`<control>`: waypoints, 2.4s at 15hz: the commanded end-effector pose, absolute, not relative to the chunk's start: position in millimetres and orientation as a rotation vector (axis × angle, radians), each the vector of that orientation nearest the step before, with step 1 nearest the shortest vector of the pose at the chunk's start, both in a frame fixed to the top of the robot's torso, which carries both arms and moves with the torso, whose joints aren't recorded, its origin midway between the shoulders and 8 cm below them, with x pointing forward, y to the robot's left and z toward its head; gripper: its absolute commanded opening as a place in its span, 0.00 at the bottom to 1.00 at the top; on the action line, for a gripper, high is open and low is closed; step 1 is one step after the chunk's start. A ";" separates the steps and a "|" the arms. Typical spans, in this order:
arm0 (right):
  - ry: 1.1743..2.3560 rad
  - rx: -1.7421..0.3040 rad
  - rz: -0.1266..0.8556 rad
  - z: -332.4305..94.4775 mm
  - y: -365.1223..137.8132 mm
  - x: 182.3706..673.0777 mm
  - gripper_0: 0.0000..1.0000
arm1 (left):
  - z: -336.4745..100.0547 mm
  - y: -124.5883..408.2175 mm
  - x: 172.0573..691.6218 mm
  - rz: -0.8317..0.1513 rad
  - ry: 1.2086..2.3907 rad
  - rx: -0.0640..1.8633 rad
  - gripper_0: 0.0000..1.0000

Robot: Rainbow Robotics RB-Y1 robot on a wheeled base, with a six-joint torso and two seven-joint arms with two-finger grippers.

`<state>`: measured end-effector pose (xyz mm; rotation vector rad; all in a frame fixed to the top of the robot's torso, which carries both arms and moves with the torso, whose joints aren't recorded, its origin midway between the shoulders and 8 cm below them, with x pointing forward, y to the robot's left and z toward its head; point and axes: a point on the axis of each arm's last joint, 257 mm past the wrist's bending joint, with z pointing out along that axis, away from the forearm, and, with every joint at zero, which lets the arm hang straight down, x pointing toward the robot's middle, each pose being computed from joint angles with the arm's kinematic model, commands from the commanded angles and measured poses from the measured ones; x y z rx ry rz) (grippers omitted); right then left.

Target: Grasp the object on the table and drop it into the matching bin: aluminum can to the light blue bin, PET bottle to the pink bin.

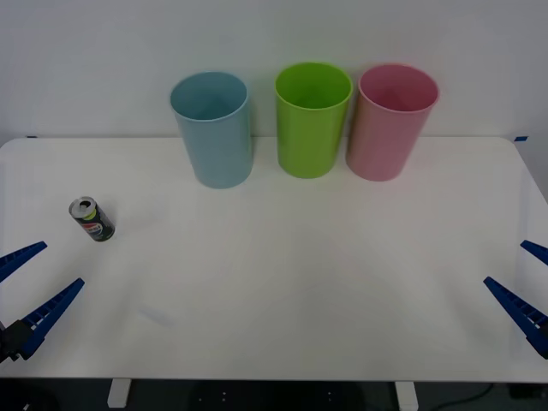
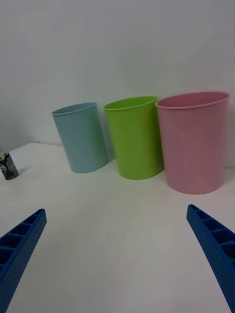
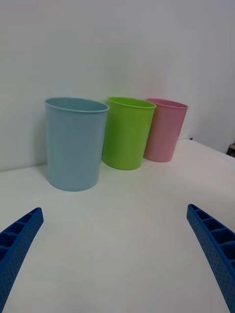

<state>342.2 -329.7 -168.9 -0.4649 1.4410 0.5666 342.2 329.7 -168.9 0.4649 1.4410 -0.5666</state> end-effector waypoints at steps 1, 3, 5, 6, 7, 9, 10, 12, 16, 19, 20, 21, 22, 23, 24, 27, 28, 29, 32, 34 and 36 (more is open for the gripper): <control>1.441 -0.465 0.567 -168.9 -329.7 342.3 1.00 | -168.9 329.7 342.3 -0.567 1.441 0.465 1.00; 1.441 -0.465 0.567 -168.9 -329.7 342.3 1.00 | -178.6 335.7 340.2 -0.569 1.457 0.421 1.00; 1.441 -0.465 0.567 -168.9 -329.7 342.3 1.00 | -175.7 336.2 341.1 -0.567 1.451 0.427 1.00; 1.441 -0.465 0.567 -168.9 -329.7 342.3 1.00 | -175.6 336.4 341.1 -0.566 1.451 0.429 1.00; 1.441 -0.465 0.567 -168.9 -329.7 342.3 1.00 | -175.5 338.4 341.1 -0.563 1.452 0.424 1.00; 1.441 -0.465 0.567 -168.9 -329.7 342.3 1.00 | -176.7 342.4 341.4 -0.551 1.458 0.413 1.00; 1.441 -0.465 0.567 -168.9 -329.7 342.3 1.00 | -178.8 345.6 341.5 -0.539 1.466 0.403 1.00; 1.441 -0.465 0.567 -168.9 -329.7 342.3 1.00 | -183.5 352.1 343.3 -0.517 1.482 0.373 1.00; 1.441 -0.465 0.567 -168.9 -329.7 342.3 1.00 | -200.6 372.2 349.8 -0.435 1.534 0.288 1.00; 1.441 -0.465 0.567 -168.9 -329.7 342.3 1.00 | -212.7 384.6 352.5 -0.380 1.568 0.239 1.00; 1.441 -0.465 0.567 -168.9 -329.7 342.3 1.00 | -216.1 386.3 354.5 -0.365 1.576 0.229 1.00; 1.441 -0.465 0.567 -168.9 -329.7 342.3 1.00 | -222.4 387.4 356.4 -0.339 1.588 0.226 1.00; 1.441 -0.465 0.567 -168.9 -329.7 342.3 1.00 | -227.6 388.2 358.4 -0.311 1.596 0.228 1.00; 1.441 -0.465 0.567 -168.9 -329.7 342.3 1.00 | -232.7 388.3 361.7 -0.295 1.606 0.216 1.00; 1.441 -0.465 0.567 -168.9 -329.7 342.3 1.00 | -237.8 388.1 364.5 -0.281 1.616 0.205 1.00; 1.441 -0.465 0.567 -168.9 -329.7 342.3 1.00 | -251.8 396.0 369.2 -0.197 1.642 0.202 1.00; 1.441 -0.465 0.567 -168.9 -329.7 342.3 1.00 | -257.0 399.3 373.2 -0.168 1.654 0.187 1.00; 1.441 -0.465 0.567 -168.9 -329.7 342.3 1.00 | -261.6 401.2 374.8 -0.154 1.665 0.172 1.00; 1.441 -0.465 0.567 -168.9 -329.7 342.3 1.00 | -273.0 408.5 382.1 -0.123 1.688 0.110 1.00; 1.441 -0.465 0.567 -168.9 -329.7 342.3 1.00 | -280.2 414.6 387.7 -0.129 1.694 0.076 1.00; 1.441 -0.465 0.567 -168.9 -329.7 342.3 1.00 | -285.6 419.5 395.7 -0.136 1.695 0.048 1.00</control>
